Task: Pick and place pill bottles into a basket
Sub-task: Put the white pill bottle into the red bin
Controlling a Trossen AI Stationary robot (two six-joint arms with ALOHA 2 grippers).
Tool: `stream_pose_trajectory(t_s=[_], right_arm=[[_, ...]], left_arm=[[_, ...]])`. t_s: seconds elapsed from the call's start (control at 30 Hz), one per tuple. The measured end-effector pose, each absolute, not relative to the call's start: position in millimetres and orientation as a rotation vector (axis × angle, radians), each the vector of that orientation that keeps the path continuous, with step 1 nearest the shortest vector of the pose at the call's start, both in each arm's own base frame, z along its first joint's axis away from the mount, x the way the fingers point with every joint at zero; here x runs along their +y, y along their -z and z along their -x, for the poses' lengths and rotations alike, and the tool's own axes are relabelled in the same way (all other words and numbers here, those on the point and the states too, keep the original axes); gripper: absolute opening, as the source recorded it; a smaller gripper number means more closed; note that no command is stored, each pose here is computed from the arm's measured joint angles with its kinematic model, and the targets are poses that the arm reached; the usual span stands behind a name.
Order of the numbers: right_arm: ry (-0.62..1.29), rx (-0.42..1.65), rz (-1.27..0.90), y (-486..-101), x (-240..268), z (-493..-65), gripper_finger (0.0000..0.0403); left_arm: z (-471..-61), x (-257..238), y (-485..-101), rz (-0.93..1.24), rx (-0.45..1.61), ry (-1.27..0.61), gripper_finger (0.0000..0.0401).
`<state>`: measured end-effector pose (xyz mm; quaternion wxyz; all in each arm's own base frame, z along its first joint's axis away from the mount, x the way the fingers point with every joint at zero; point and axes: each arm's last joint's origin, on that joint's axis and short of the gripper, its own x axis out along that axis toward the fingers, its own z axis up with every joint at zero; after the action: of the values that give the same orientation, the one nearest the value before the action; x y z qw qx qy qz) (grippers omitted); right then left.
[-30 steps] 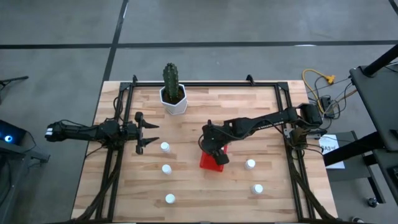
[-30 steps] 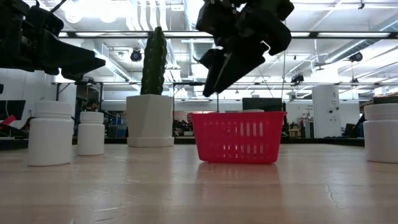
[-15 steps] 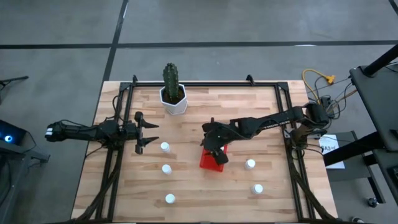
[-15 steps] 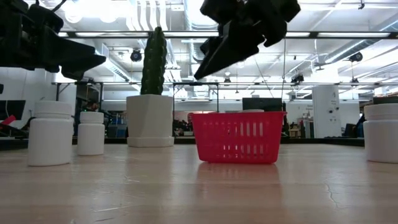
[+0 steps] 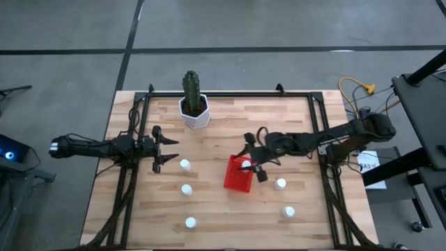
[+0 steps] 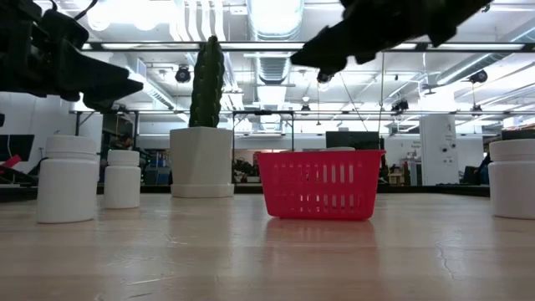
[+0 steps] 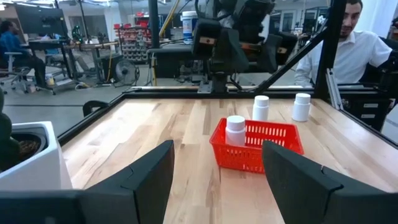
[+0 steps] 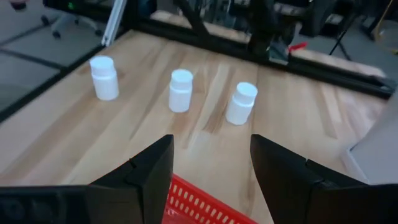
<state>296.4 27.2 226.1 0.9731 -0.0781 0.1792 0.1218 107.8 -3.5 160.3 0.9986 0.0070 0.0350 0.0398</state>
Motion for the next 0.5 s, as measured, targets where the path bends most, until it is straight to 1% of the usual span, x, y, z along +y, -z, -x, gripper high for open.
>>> stream_pose_trajectory(t_s=[0.1, 0.27, 0.5], right_arm=[[-0.231, 0.341, 0.154, -227, 24, -283, 0.0203], [-0.194, 0.250, 0.159, -223, 14, -262, 0.0203], [-0.147, 0.102, 0.144, -211, 5, -241, 0.0203]], left_arm=[[-108, -3, -161, -0.014, 0.066, -0.082, 0.0226], [-110, -4, -163, -0.011, 0.040, -0.082, 0.0226], [-113, -4, -159, -0.017, 0.100, -0.081, 0.0226]])
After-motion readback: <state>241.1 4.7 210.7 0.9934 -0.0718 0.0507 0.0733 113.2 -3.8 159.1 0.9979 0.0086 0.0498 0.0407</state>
